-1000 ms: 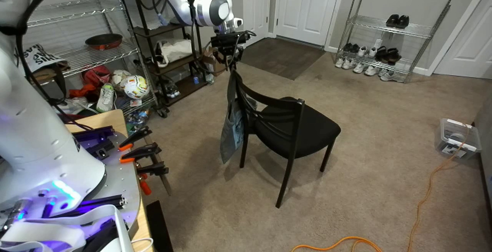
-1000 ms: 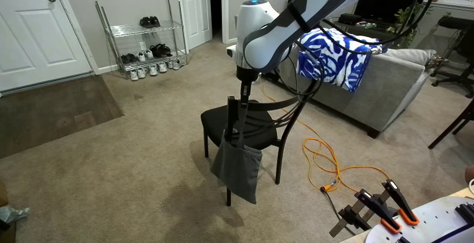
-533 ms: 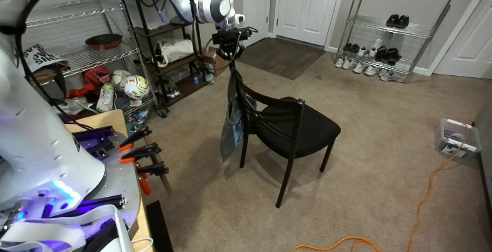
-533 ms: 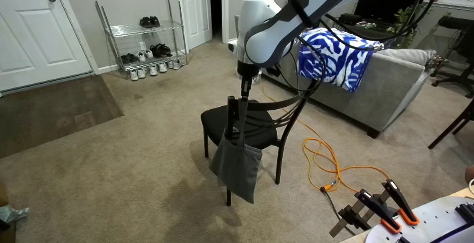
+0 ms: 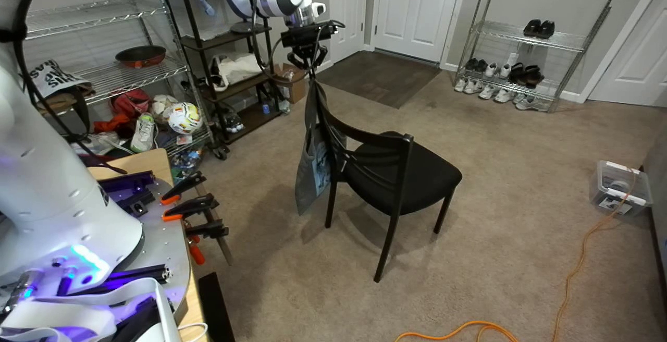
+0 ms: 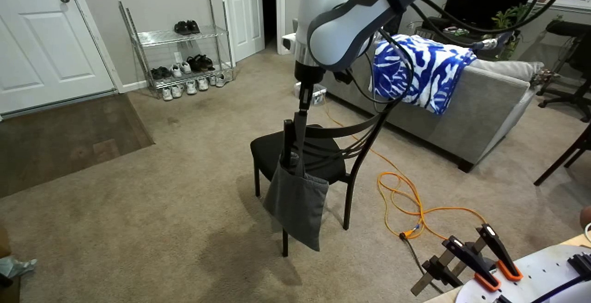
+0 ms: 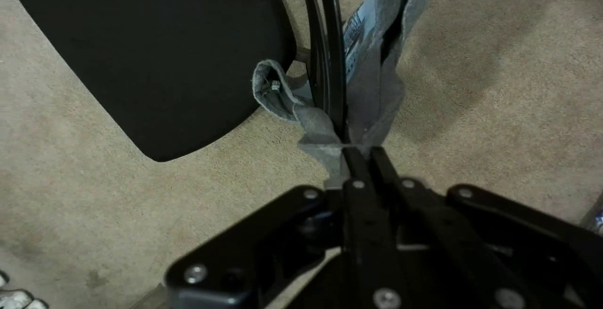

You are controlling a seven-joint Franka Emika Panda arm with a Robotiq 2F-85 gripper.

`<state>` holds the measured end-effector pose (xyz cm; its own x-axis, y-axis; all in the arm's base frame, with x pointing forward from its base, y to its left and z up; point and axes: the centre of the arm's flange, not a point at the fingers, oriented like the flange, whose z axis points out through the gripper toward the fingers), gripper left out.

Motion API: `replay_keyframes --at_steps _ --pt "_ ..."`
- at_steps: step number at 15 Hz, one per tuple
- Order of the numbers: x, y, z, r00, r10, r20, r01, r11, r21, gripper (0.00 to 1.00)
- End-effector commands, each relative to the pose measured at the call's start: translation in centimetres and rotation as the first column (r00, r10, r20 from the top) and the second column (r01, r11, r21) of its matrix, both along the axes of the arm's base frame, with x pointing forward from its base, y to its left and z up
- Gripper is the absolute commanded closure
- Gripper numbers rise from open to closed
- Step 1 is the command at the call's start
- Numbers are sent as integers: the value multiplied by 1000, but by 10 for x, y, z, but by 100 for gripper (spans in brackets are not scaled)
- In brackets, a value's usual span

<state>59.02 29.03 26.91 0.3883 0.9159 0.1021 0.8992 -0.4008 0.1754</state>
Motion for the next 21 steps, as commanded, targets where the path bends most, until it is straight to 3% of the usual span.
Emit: replay_keyframes --at_steps 1,8,15,21 --pt "-19 -7 18 1000 2 23 -2 1000 10 98" --pt "15 -7 13 1000 -10 4 10 1000 2 98" --pt "65 21 15 999 -23 -24 22 1000 -17 98" --pt "38 74 17 988 141 -68 -143 989 -33 98"
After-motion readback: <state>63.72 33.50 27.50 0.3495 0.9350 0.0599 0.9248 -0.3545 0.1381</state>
